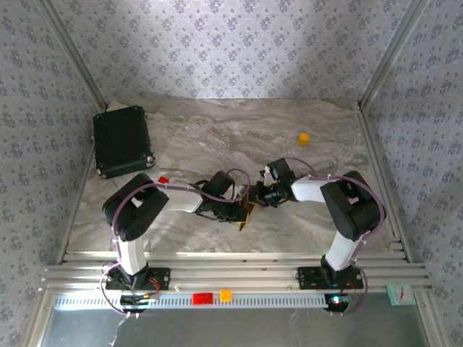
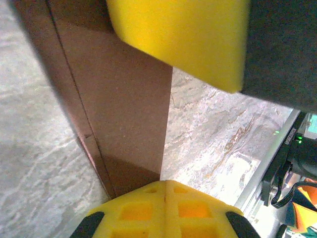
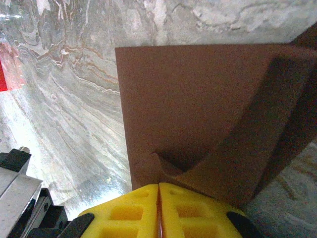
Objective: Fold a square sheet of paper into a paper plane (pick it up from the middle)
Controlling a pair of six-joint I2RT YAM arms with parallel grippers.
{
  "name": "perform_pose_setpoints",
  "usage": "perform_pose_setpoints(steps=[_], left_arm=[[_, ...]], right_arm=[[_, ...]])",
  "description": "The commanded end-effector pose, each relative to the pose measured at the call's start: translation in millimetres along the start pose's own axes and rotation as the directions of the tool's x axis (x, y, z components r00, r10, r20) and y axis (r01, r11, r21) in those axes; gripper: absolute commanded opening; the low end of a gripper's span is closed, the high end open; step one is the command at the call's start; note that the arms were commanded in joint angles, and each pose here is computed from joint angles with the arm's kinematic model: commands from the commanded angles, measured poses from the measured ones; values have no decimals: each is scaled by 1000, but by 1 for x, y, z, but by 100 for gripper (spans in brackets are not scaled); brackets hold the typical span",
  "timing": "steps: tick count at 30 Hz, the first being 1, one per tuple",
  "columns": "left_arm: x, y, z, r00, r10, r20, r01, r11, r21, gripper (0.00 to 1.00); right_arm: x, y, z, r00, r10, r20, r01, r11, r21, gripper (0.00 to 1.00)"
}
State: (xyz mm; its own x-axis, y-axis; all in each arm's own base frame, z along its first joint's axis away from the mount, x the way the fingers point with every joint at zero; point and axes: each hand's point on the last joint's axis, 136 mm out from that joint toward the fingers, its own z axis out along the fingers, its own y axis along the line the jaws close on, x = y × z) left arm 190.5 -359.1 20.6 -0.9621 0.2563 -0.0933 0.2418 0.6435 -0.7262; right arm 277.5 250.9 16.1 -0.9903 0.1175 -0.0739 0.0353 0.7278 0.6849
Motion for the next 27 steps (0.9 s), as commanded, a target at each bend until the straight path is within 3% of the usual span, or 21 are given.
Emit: perform_pose_setpoints(steps=[1, 19, 22, 27], left_arm=[[28, 16, 0, 998, -23, -56, 19, 998, -68, 5], [93, 29, -19, 992, 43, -118, -64, 982, -179, 4], [87, 18, -28, 995, 77, -70, -88, 983, -162, 4], [48, -11, -52, 990, 92, 103, -85, 994, -65, 3]], right_arm=[[29, -60, 11, 993, 105, -55, -91, 974, 207, 13], [29, -61, 9, 993, 109, -51, -96, 973, 211, 12], [30, -60, 9, 992, 112, -51, -100, 973, 209, 12], [30, -56, 9, 992, 116, -50, -105, 976, 191, 12]])
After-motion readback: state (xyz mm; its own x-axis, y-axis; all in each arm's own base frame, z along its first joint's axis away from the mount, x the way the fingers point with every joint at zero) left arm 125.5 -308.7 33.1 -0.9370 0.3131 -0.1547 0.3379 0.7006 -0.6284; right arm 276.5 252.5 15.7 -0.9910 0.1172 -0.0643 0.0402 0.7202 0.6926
